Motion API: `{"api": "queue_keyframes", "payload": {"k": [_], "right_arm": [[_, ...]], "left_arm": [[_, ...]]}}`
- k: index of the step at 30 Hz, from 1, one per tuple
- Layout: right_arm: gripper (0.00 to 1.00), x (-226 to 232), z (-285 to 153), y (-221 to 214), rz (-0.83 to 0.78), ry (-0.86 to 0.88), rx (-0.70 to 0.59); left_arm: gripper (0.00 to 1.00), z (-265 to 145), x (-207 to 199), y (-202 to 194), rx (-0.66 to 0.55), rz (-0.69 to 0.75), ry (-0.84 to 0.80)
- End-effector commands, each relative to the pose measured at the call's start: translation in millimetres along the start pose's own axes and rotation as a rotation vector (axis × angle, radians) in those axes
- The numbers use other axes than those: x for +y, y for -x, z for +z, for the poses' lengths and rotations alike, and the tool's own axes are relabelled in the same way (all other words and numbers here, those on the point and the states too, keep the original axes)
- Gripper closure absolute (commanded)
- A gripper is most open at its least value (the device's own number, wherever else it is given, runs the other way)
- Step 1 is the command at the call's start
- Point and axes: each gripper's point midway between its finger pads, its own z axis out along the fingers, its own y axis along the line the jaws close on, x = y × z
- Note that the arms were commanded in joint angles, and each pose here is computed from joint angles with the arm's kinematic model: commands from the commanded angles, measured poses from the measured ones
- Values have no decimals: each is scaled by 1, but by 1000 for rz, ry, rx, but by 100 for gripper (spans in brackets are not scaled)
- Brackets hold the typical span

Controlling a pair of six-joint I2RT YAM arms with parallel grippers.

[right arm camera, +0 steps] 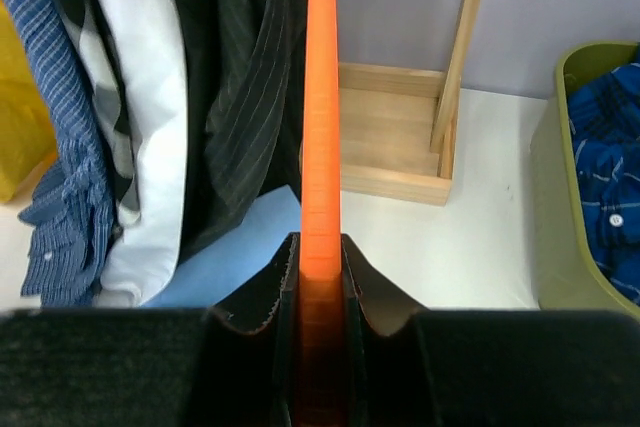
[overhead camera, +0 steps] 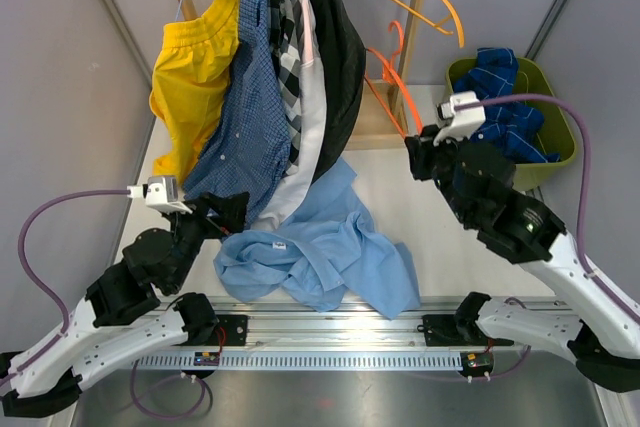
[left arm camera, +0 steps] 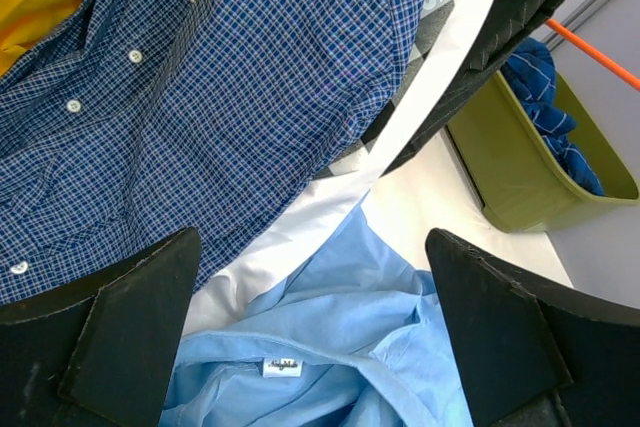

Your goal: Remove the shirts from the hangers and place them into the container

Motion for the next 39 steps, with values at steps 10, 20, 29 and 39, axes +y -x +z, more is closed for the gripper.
{"api": "queue_keyframes", "payload": {"k": [10,20,29,39], "right_arm": [[100,-1,113,81,96,177,-98],[100,-3,158,158,43,234,-192],[100,-26,214,155,86,212,-140],[100,-37,235,112,107,180,-52]], "left_arm": [[1,-6,-14,14,-52,-87,-88],[1,-6,-14,14,-54,-90,-89],[1,-8,-10,17,-61,-86,-77],[1,-7,-10,16,-57,-89,-73]]}}
